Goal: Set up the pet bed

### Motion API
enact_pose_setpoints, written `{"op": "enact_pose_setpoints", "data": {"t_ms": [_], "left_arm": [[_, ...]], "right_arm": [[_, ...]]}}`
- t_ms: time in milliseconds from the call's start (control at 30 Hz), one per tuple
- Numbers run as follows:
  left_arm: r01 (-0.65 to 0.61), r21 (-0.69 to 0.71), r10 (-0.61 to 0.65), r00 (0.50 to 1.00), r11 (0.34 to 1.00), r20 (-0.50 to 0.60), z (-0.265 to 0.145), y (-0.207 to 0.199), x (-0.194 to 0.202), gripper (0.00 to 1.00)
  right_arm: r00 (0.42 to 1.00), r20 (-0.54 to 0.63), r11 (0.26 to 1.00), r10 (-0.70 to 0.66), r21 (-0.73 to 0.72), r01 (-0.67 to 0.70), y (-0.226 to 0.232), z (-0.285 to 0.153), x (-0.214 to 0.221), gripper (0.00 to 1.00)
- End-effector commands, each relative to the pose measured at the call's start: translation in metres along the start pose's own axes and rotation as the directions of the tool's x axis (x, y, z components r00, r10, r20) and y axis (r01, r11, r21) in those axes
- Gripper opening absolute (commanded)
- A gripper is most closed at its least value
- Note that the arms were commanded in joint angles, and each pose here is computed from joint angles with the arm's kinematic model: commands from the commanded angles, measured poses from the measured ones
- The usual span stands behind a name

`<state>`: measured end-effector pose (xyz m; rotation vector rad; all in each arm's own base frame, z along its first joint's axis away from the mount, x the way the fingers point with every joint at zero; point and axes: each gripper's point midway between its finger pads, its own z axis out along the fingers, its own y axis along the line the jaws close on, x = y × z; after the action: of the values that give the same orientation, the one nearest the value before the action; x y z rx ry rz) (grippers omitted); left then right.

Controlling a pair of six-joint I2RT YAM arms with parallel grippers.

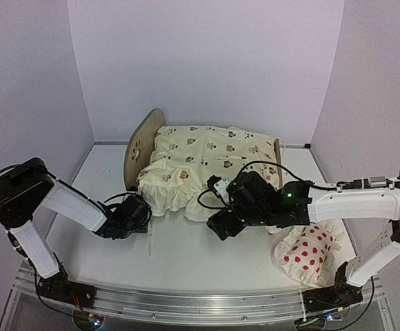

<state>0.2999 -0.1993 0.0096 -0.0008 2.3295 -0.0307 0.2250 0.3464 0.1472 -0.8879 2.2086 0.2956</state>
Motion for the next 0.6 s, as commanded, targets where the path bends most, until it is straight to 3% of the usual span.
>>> {"op": "enact_pose_setpoints", "data": {"t_ms": [0,233,433,567], "left_arm": [[0.041,-0.027,-0.039,0.996,0.999,0.077,0.011,0.008,-0.010,0.29],[0.052,-0.032,-0.047,0.991,0.998,0.125,0.016,0.011,-0.012,0.23],[0.062,-0.047,-0.054,0.987,0.997,0.154,0.020,0.015,-0.014,0.01],[0.054,-0.010,-0.052,0.989,0.998,0.138,0.017,0.010,-0.014,0.00]], "right_arm": [[1.000,-0.006,1.000,0.018,-0.013,-0.018,0.003,0.007,0.001,0.88],[1.000,-0.023,1.000,0.017,-0.022,-0.017,0.007,0.013,0.004,0.88],[0.999,-0.035,1.000,0.015,-0.026,-0.015,0.009,0.019,0.006,0.88],[0.999,-0.040,1.000,0.010,-0.023,-0.011,0.010,0.023,0.005,0.88]]}}
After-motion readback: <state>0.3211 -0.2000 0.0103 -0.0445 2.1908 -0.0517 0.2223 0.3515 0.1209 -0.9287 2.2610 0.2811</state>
